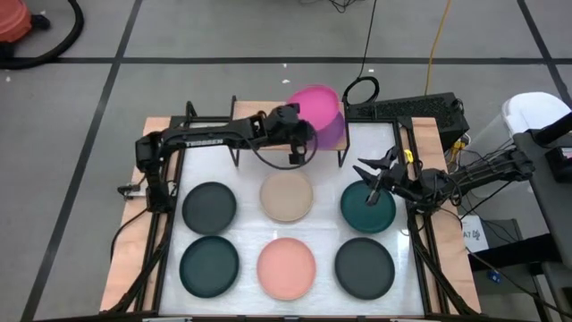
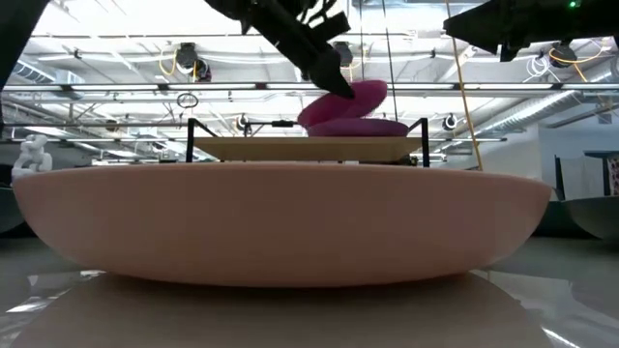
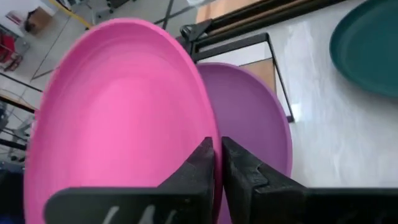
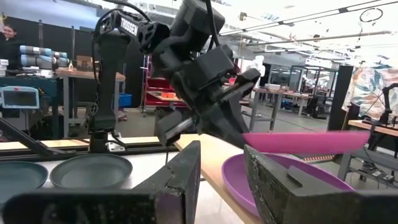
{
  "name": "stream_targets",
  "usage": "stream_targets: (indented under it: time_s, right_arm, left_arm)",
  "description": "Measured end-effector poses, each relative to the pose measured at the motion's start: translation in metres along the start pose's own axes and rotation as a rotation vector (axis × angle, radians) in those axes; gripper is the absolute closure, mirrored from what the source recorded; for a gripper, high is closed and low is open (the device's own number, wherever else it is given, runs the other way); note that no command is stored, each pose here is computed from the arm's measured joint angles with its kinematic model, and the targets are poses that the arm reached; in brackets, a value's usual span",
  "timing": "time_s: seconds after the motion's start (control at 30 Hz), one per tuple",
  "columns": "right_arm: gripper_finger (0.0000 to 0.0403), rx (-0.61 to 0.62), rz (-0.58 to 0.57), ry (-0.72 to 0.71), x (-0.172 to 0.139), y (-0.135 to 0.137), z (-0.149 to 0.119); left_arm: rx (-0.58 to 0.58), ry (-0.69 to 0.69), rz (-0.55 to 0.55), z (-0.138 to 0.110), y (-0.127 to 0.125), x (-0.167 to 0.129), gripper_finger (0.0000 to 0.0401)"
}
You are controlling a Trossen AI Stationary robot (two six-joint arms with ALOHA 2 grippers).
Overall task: Place and stack plates onto a shelf
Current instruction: Stack the pink plate on top of the purple plate on the shelf, then stack the right dark green plate on top of the pink plate on the shelf
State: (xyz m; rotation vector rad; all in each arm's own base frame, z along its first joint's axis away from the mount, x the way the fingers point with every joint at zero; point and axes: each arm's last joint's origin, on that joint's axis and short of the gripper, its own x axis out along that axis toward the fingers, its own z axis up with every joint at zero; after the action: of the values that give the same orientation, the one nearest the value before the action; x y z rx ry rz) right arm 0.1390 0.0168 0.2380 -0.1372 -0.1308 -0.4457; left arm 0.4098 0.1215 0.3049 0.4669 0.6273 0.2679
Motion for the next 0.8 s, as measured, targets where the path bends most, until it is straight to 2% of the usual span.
stream_targets:
  time_s: [0.2,0.8]
  right_arm:
    - [0.0298,-0.005,0.000,0.001,0.000,0.000,0.000]
    - [0.0297,-0.010,0.001,0.003,0.000,0.000,0.000]
  left_arm:
    - [-0.009,-0.038,-0.030,0.003,0.001,-0.002,0.0333]
    - [-0.003,-0.077,-0.091,0.013,-0.017,-0.005,0.0327]
